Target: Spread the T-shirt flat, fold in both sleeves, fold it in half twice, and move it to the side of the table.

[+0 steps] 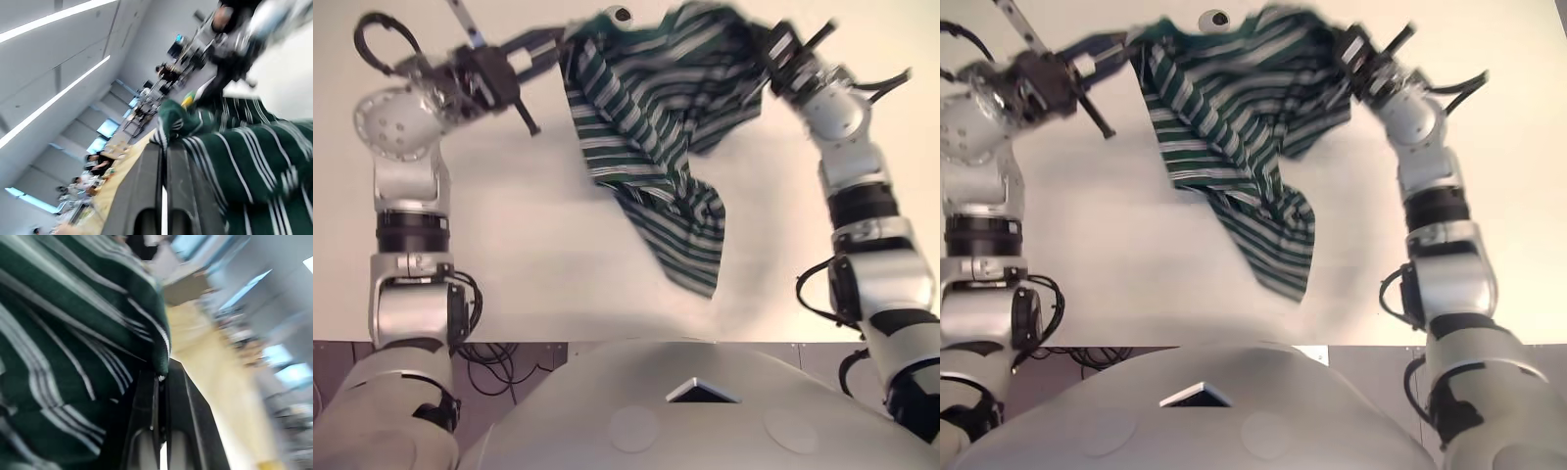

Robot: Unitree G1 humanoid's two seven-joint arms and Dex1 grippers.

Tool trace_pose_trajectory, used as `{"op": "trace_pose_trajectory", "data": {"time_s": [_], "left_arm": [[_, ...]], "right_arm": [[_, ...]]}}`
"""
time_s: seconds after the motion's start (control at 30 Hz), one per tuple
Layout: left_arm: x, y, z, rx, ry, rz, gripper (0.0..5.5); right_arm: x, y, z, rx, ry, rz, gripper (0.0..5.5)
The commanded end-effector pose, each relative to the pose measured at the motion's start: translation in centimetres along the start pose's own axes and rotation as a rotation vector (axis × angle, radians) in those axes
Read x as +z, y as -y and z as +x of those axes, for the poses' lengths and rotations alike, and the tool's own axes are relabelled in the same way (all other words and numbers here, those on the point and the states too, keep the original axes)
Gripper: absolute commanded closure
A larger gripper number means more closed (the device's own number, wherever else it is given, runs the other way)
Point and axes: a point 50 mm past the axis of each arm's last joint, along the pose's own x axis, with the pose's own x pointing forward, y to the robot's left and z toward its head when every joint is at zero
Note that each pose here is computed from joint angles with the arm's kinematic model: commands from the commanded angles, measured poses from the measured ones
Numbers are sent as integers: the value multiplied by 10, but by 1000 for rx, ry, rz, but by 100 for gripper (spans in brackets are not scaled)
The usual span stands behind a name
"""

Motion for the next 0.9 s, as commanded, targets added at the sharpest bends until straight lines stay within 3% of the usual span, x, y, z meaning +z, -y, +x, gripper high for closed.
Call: {"op": "trace_pose_trajectory", "data": {"time_s": [0.03, 0.27, 0.47, 0.73, 0.9], "left_arm": [[3, -47, 27, 60, -91, 112, 550], [11, -106, 58, 136, -186, 126, 550], [21, -147, 71, 222, -377, 249, 550], [35, -165, 81, 301, -419, 315, 550], [31, -158, 77, 286, -378, 336, 550]], "right_arm": [[13, 37, 12, -111, 36, -110, 549], [41, 102, 32, -271, 43, -189, 549], [72, 144, 46, -335, 6, -269, 549], [83, 162, 42, -356, 43, -300, 549], [72, 160, 20, -364, 156, -310, 549]]}}
